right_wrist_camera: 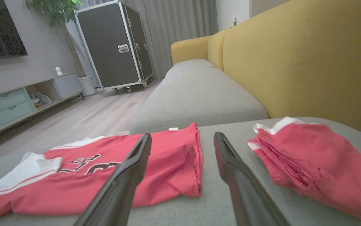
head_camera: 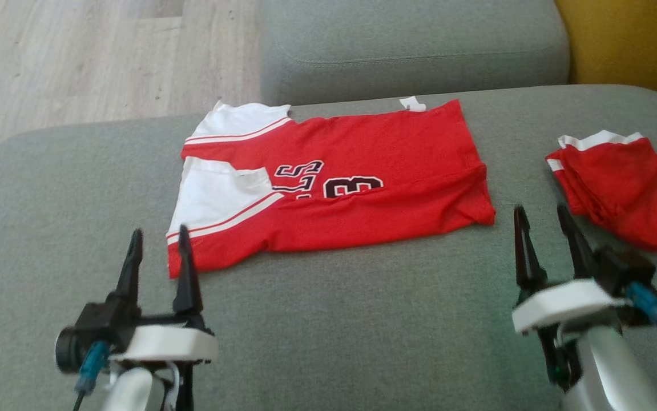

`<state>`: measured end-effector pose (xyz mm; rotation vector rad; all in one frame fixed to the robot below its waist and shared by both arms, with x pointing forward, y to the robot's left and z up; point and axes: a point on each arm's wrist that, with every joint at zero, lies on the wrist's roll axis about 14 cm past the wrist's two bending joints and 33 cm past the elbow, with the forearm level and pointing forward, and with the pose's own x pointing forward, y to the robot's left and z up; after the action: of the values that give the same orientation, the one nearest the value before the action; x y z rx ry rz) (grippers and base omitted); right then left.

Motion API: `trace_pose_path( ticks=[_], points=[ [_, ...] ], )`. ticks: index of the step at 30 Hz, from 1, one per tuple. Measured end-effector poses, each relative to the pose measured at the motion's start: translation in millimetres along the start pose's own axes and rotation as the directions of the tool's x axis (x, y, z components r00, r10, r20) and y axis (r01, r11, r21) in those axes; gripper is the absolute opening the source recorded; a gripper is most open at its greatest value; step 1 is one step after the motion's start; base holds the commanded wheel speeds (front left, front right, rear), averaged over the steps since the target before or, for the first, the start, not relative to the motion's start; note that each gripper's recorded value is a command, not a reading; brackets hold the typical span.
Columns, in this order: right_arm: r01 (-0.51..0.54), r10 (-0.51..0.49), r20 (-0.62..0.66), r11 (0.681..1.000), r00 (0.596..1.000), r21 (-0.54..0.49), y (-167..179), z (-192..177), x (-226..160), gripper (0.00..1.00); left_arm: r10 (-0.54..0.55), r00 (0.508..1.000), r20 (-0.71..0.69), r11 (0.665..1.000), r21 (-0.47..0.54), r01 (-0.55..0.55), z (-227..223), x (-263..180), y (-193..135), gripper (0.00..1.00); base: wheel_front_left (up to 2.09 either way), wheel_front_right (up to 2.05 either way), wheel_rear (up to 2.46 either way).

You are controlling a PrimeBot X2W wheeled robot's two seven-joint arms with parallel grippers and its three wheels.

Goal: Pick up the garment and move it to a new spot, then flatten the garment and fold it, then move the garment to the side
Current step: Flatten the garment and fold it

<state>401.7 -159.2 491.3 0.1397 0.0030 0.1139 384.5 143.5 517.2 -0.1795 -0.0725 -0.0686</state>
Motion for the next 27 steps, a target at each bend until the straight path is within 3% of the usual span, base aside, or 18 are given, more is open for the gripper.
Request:
trace_pose_path(
  ticks=[8, 14, 19, 27],
  points=[
    [0.002, -0.003, 0.001, 1.0, 1.0, 0.028, 1, -3, -9, 1.0, 0.018, 1.0, -0.015, 1.0, 0.022, -0.018, -9, 7, 11, 1.0, 0.0, 0.0, 0.0],
    [-0.007, 0.007, 0.003, 1.0, 1.0, 0.024, 2, -3, 2, 1.0, 0.038, 0.983, -0.177, 0.998, 0.063, -0.028, -60, 18, 21, 1.0, 0.0, 0.0, 0.0],
    [-0.002, 0.003, -0.01, 0.999, 1.0, 0.033, -1, -8, 10, 1.0, 0.09, 0.926, -0.366, 0.993, 0.107, -0.055, -105, 29, 36, 1.0, 0.0, 0.0, 0.0],
    [0.017, -0.015, -0.028, 0.999, 1.0, 0.048, -8, -16, 13, 1.0, 0.165, 0.837, -0.523, 0.982, 0.169, -0.087, -146, 34, 59, 1.0, 0.0, 0.0, 0.0]
  ],
)
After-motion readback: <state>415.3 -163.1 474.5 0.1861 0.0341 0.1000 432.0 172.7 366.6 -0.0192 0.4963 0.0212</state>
